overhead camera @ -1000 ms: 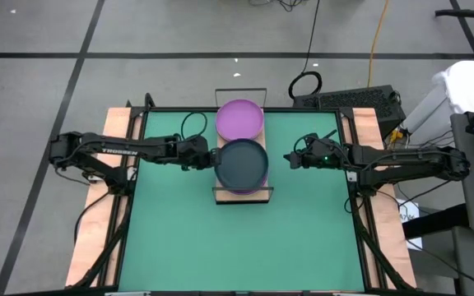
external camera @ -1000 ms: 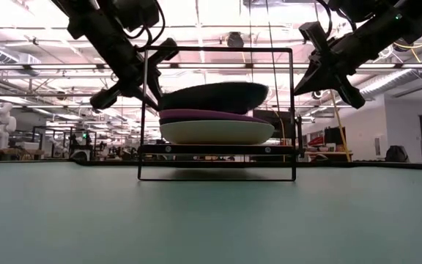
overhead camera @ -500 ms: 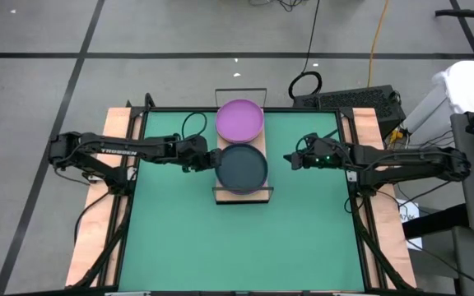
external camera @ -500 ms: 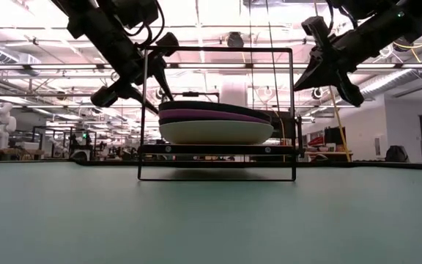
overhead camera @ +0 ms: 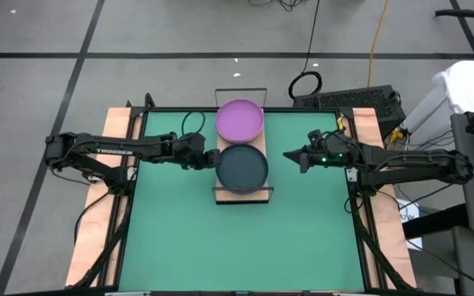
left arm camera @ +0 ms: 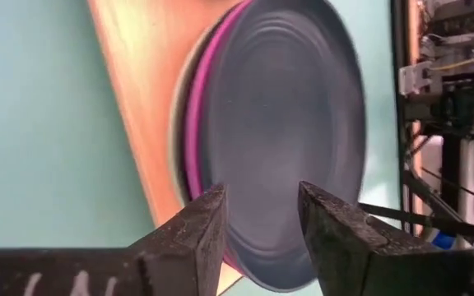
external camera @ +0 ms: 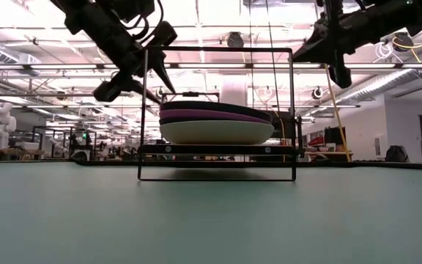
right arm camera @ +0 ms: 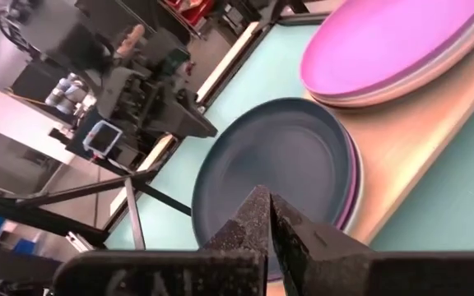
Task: Place and stack plates onto a shelf
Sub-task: Return to Home Position
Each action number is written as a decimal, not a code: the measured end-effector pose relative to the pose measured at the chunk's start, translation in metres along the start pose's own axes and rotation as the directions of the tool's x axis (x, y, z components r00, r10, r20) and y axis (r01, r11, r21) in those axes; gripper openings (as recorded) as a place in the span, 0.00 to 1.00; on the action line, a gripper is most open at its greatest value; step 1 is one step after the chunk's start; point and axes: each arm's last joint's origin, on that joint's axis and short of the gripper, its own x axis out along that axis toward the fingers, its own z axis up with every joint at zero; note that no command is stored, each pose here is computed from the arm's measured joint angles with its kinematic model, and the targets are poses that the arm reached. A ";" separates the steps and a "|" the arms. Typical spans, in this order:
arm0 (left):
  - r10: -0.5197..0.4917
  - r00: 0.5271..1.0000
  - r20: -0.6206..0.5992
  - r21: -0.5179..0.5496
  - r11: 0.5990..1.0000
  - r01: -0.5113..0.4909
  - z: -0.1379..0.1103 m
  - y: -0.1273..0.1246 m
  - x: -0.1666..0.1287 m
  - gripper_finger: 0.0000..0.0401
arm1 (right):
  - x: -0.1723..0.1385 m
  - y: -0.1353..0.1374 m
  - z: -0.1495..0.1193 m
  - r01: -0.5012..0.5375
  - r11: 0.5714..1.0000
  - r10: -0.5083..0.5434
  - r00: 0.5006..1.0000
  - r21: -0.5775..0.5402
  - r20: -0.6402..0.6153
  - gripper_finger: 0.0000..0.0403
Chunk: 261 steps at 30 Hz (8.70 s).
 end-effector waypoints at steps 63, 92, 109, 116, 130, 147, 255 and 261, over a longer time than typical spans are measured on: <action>-0.394 0.901 0.184 0.804 0.587 0.093 0.002 -0.032 -0.080 0.11 | -0.003 0.016 0.011 -0.113 0.792 0.197 0.978 -0.600 0.075 0.00; -0.602 0.796 0.059 0.942 0.297 0.155 -0.030 0.019 -0.095 0.00 | -0.019 0.021 0.016 -0.106 0.656 0.269 0.958 -0.747 0.100 0.00; -0.663 0.746 0.066 0.938 0.296 0.180 -0.053 0.112 -0.075 0.00 | -0.014 -0.022 -0.025 -0.106 0.559 0.284 0.956 -0.822 0.069 0.00; -0.658 0.752 0.031 0.951 0.252 0.181 -0.057 0.124 -0.071 0.00 | -0.013 -0.052 -0.052 -0.064 0.534 0.283 0.953 -0.843 0.107 0.00; -0.665 0.746 0.032 0.958 0.232 0.166 -0.057 0.123 -0.071 0.00 | -0.015 -0.066 -0.065 -0.080 0.493 0.318 0.944 -0.866 0.093 0.00; -0.750 0.650 -0.121 0.974 0.036 0.223 -0.061 0.124 -0.088 0.00 | -0.016 -0.071 -0.072 -0.129 0.343 0.303 0.953 -0.930 -0.020 0.00; -0.679 0.734 0.006 0.996 0.068 0.054 -0.065 0.152 -0.070 0.00 | -0.054 -0.064 -0.080 -0.207 0.515 0.424 0.905 -0.832 0.037 0.00; -0.714 0.699 -0.029 0.994 0.055 0.097 -0.065 0.149 -0.073 0.00 | -0.054 -0.064 -0.080 -0.207 0.514 0.427 0.903 -0.832 0.039 0.00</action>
